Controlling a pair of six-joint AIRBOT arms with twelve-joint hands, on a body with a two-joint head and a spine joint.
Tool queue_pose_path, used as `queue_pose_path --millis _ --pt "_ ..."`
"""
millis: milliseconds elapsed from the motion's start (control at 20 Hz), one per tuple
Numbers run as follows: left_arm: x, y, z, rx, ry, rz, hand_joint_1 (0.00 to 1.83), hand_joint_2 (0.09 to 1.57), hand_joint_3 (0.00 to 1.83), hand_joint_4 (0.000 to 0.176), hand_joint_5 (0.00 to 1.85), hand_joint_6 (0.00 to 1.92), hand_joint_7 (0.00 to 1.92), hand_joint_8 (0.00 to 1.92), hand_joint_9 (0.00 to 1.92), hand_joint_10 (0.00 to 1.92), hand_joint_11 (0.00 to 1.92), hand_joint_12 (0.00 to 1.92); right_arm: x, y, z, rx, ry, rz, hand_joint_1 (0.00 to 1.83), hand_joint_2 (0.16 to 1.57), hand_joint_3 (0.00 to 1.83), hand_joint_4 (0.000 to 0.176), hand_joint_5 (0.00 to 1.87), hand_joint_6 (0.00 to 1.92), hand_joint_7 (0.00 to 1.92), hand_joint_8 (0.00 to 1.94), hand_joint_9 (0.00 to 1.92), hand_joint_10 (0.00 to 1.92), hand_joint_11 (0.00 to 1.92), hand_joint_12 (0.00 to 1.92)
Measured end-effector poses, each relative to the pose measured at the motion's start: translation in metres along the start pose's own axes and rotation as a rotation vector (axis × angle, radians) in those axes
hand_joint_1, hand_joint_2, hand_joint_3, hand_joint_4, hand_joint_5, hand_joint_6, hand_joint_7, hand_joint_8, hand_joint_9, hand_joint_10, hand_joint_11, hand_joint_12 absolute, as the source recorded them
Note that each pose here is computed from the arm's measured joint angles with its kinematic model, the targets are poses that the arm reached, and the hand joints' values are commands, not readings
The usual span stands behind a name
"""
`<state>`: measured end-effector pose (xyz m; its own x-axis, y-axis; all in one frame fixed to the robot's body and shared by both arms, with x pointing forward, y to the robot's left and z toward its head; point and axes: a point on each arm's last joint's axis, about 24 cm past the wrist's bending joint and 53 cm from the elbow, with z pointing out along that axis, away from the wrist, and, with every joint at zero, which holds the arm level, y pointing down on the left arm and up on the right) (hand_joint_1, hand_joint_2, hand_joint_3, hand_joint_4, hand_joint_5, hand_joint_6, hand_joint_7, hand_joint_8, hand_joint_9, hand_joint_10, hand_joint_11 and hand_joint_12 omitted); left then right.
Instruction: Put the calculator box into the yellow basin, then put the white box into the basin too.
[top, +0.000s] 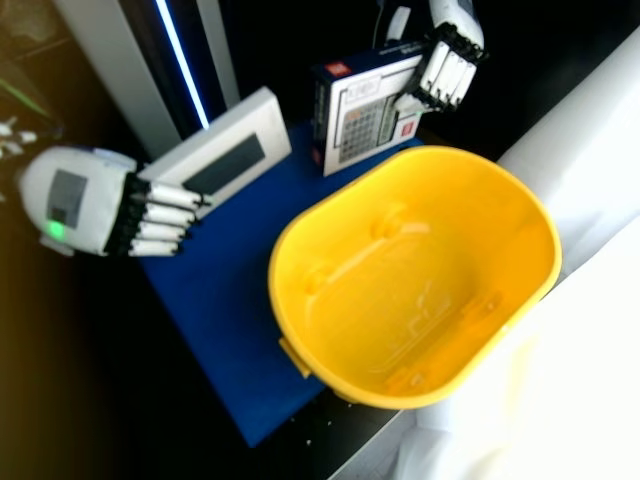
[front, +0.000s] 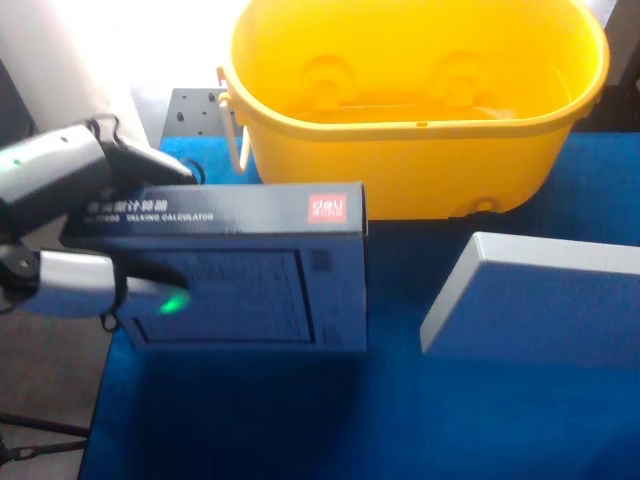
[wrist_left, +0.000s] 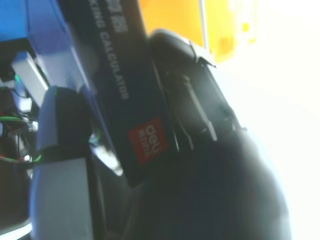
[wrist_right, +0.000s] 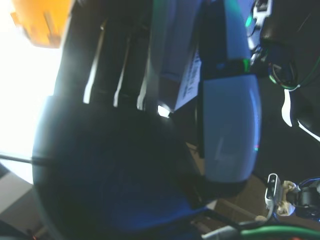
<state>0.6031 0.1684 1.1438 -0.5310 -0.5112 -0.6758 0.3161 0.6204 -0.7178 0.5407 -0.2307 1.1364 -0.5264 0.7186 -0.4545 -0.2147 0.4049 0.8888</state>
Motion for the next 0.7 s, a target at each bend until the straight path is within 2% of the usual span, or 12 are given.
queue_pose_path --millis 50,150,200,300,350,400,450,500,550,650,700 --pt "0.005 0.004 0.001 -0.012 0.012 -0.005 1.36 1.17 0.0 0.0 0.85 1.06 0.84 1.26 0.79 1.42 0.67 1.55 -0.004 0.005 -0.003 -0.01 -0.004 -0.01 1.38 1.12 0.0 0.0 0.89 1.02 0.94 1.01 1.0 1.19 0.94 1.38" --pt "0.013 0.01 0.005 -0.026 0.033 -0.011 1.36 1.16 0.0 0.0 0.89 1.03 0.88 1.22 0.8 1.37 0.67 1.54 -0.017 0.019 -0.007 -0.028 -0.016 -0.055 1.38 1.11 0.0 0.0 0.92 0.96 0.94 1.03 1.0 1.17 0.91 1.36" --pt "0.012 0.013 0.007 -0.032 0.031 -0.016 1.36 1.16 0.0 0.0 0.89 1.05 0.89 1.2 0.81 1.36 0.66 1.53 -0.021 0.027 -0.008 -0.043 -0.023 -0.068 1.26 1.11 0.0 0.0 0.99 0.92 1.0 1.01 1.03 0.95 0.93 1.33" --pt "0.009 0.019 0.011 -0.04 0.018 -0.032 1.36 1.15 0.0 0.0 0.9 1.05 0.9 1.17 0.79 1.35 0.59 1.56 -0.03 0.044 -0.011 -0.093 -0.042 -0.087 1.24 1.09 0.0 0.0 1.03 0.85 1.03 1.03 1.09 0.85 0.98 1.3" --pt "0.009 0.021 0.013 -0.042 0.012 -0.045 1.36 1.15 0.0 0.0 0.9 1.05 0.91 1.16 0.79 1.36 0.57 1.56 -0.033 0.049 -0.011 -0.108 -0.048 -0.095 1.24 1.14 0.0 0.0 0.91 0.93 0.99 1.18 1.02 1.01 0.92 1.45" --pt "0.008 0.022 0.014 -0.044 0.009 -0.043 1.36 1.15 0.0 0.0 0.89 1.04 0.93 1.16 0.78 1.36 0.52 1.57 -0.035 0.051 -0.011 -0.113 -0.05 -0.098 1.23 1.18 0.0 0.0 0.8 1.07 0.95 1.27 0.99 1.17 0.93 1.57" --pt "0.007 0.024 0.016 -0.047 0.005 -0.046 1.36 1.15 0.0 0.0 0.89 1.04 0.93 1.15 0.78 1.36 0.48 1.57 -0.036 0.054 -0.012 -0.121 -0.053 -0.101 1.25 1.15 0.0 0.0 1.03 0.76 0.87 1.36 0.96 1.23 0.92 1.61" --pt "0.006 0.027 0.017 -0.053 0.001 -0.048 1.36 1.15 0.0 0.0 0.88 1.04 0.93 1.18 0.76 1.37 0.46 1.61 -0.038 0.058 -0.012 -0.133 -0.058 -0.107 1.24 1.12 0.0 0.0 0.92 0.95 1.02 1.1 0.96 1.25 0.92 1.61" --pt "0.004 0.03 0.019 -0.058 -0.008 -0.059 1.36 1.16 0.0 0.0 0.87 1.04 0.92 1.21 0.75 1.39 0.47 1.62 -0.043 0.065 -0.013 -0.152 -0.065 -0.121 1.25 1.12 0.0 0.0 0.88 1.0 1.06 1.03 0.96 1.25 0.93 1.61" --pt "0.003 0.033 0.024 -0.059 -0.015 -0.067 1.36 1.17 0.0 0.0 0.85 1.04 0.9 1.24 0.76 1.4 0.52 1.64 -0.05 0.079 -0.015 -0.189 -0.079 -0.144 1.24 1.1 0.0 0.0 1.02 0.85 1.02 1.04 0.95 1.26 0.92 1.62" --pt "0.004 0.034 0.026 -0.061 -0.015 -0.072 1.36 1.16 0.0 0.0 0.85 1.07 0.9 1.22 0.78 1.39 0.57 1.61 -0.054 0.087 -0.017 -0.216 -0.089 -0.152 1.25 1.11 0.0 0.0 0.9 0.98 1.06 1.02 0.96 1.26 0.93 1.61"
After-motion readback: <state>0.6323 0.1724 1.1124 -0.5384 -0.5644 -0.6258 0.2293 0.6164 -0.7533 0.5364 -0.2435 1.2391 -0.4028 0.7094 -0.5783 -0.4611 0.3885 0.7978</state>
